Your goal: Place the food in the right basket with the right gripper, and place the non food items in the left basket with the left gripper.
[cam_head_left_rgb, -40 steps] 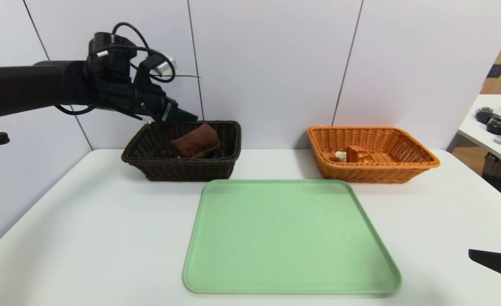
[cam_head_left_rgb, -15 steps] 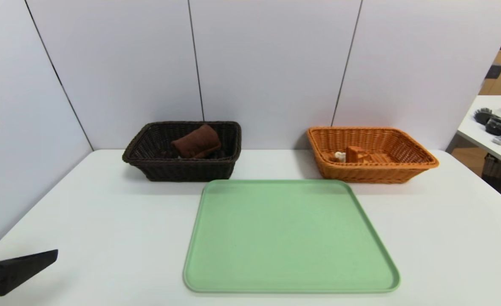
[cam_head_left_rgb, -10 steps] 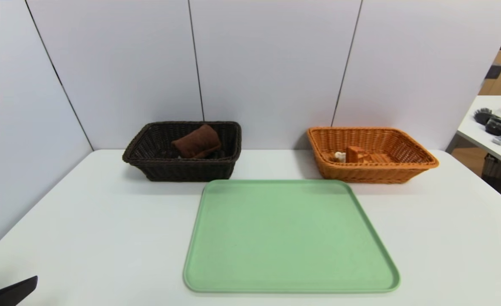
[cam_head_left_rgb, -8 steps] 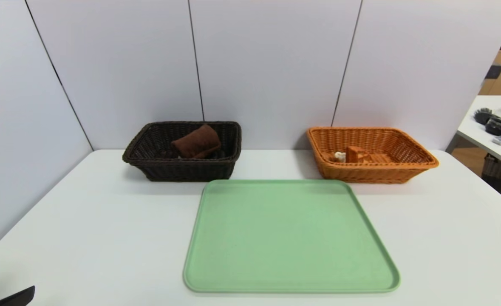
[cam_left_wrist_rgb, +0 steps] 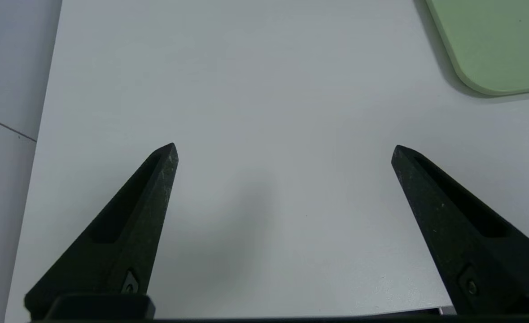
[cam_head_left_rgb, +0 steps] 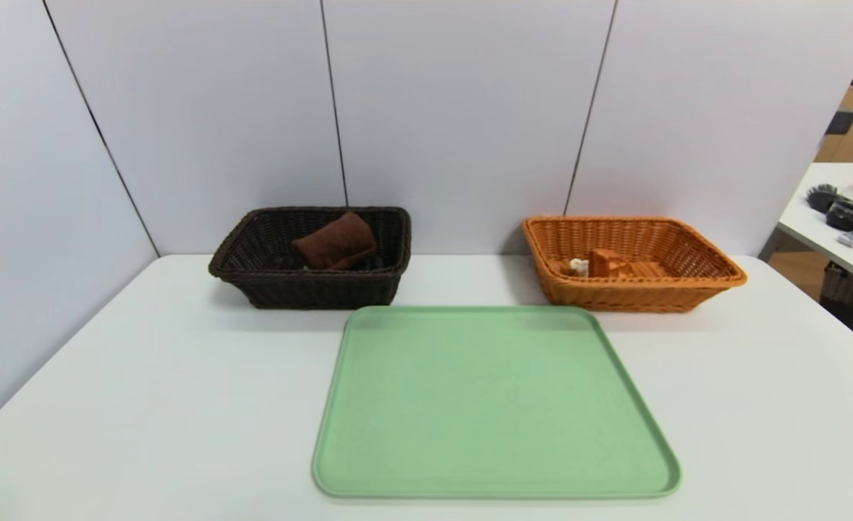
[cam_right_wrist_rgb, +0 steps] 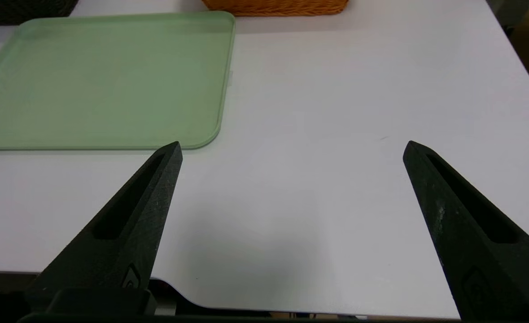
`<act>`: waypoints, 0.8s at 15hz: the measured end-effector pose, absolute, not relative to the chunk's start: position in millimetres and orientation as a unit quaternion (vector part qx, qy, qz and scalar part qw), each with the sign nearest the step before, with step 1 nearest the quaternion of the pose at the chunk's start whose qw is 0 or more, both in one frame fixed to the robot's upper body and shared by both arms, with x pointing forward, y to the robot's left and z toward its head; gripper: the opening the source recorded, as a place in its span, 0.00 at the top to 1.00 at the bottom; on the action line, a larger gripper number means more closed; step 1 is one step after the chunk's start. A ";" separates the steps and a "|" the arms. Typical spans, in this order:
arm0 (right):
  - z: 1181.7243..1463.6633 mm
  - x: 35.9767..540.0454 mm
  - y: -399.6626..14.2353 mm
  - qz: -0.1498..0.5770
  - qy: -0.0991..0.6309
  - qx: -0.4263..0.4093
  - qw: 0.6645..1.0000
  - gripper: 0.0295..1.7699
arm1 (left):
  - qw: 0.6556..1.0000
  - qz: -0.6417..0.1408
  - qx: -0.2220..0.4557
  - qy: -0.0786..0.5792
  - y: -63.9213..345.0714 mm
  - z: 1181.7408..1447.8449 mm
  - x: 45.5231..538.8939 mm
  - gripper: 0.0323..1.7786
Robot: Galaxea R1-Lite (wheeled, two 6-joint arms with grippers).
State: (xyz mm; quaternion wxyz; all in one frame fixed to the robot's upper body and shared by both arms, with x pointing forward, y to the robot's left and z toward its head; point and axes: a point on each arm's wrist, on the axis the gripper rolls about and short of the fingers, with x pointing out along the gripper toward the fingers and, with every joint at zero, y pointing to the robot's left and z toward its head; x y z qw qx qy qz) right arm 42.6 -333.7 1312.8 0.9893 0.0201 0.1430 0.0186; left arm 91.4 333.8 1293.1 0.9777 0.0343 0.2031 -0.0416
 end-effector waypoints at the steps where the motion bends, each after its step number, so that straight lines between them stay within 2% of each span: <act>1: 1315.4 40.5 -333.9 0.021 0.124 0.019 0.992 0.04 | 0.982 -0.040 0.032 0.184 333.8 1294.2 89.3 0.05; 4: 1319.3 38.2 -334.0 0.025 0.069 0.016 0.997 0.04 | 0.989 -0.040 0.026 0.142 333.5 1291.4 84.2 0.05; 9: 1317.7 31.8 -333.5 0.030 0.011 0.013 0.999 0.04 | 0.991 -0.062 0.019 0.116 332.0 1278.1 71.0 0.05; 12: 1316.6 28.9 -333.2 0.029 0.000 0.010 1.000 0.04 | 0.993 -0.064 0.020 0.101 331.9 1275.7 65.4 0.05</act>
